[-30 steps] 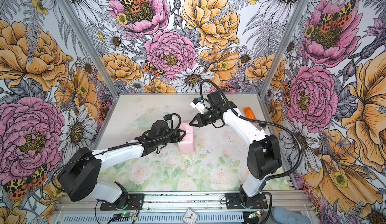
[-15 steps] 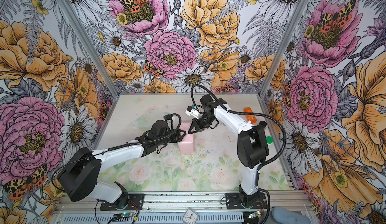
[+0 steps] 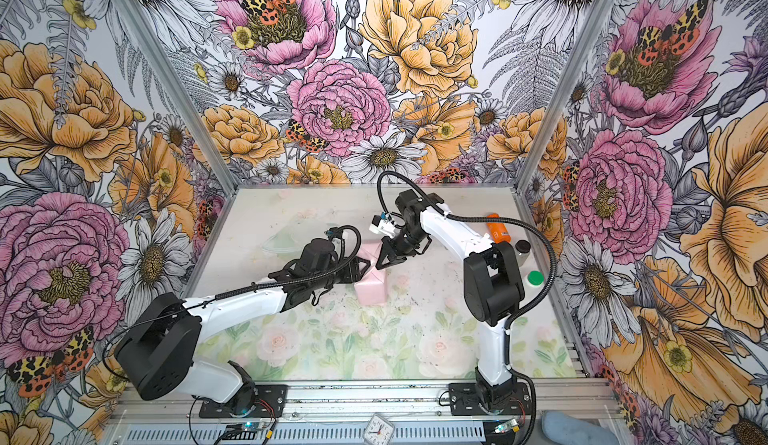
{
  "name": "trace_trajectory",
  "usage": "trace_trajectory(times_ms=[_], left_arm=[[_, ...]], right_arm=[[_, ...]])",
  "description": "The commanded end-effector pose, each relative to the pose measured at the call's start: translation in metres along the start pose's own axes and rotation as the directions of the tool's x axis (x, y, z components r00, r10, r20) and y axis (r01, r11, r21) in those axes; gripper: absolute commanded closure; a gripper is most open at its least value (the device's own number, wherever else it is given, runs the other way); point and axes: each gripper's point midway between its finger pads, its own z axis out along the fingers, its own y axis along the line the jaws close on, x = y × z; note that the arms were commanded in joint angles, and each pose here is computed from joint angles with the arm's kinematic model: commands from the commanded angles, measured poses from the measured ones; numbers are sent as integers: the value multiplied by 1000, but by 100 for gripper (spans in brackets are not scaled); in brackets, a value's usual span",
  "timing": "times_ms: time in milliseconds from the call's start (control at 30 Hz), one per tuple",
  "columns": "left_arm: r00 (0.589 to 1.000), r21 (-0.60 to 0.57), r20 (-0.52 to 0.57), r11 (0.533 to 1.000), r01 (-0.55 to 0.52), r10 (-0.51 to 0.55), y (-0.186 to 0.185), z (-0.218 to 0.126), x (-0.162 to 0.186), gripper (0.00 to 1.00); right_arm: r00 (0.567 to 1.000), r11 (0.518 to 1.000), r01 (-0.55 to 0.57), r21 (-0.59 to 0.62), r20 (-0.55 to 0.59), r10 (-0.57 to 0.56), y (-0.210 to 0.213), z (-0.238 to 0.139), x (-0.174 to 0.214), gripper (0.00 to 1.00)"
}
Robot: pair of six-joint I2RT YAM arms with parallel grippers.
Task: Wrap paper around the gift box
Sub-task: 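Bring the right gripper to the paper peak beside the left gripper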
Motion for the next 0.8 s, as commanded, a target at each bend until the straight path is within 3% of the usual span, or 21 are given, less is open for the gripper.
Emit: trace_trajectory(times_ms=[0,233,533,767], left_arm=[[998,-62,-52,998,-30,27,12,-1,14,39],[999,-54,-40,998,-38,36,10,-4,7,40],[998,-12,33,998,-60,60,-9,-22,-21,40],[989,98,91,987,-128,119,-39,-38,-36,41]], right_arm=[[997,997,-61,53,-40,63,-20,10,2,100],[987,987,-135,84,-75,141,-34,15,8,100],[983,983,-154,104,-89,163,-38,15,11,100],[983,983,-151,103,-89,160,-37,15,10,100]])
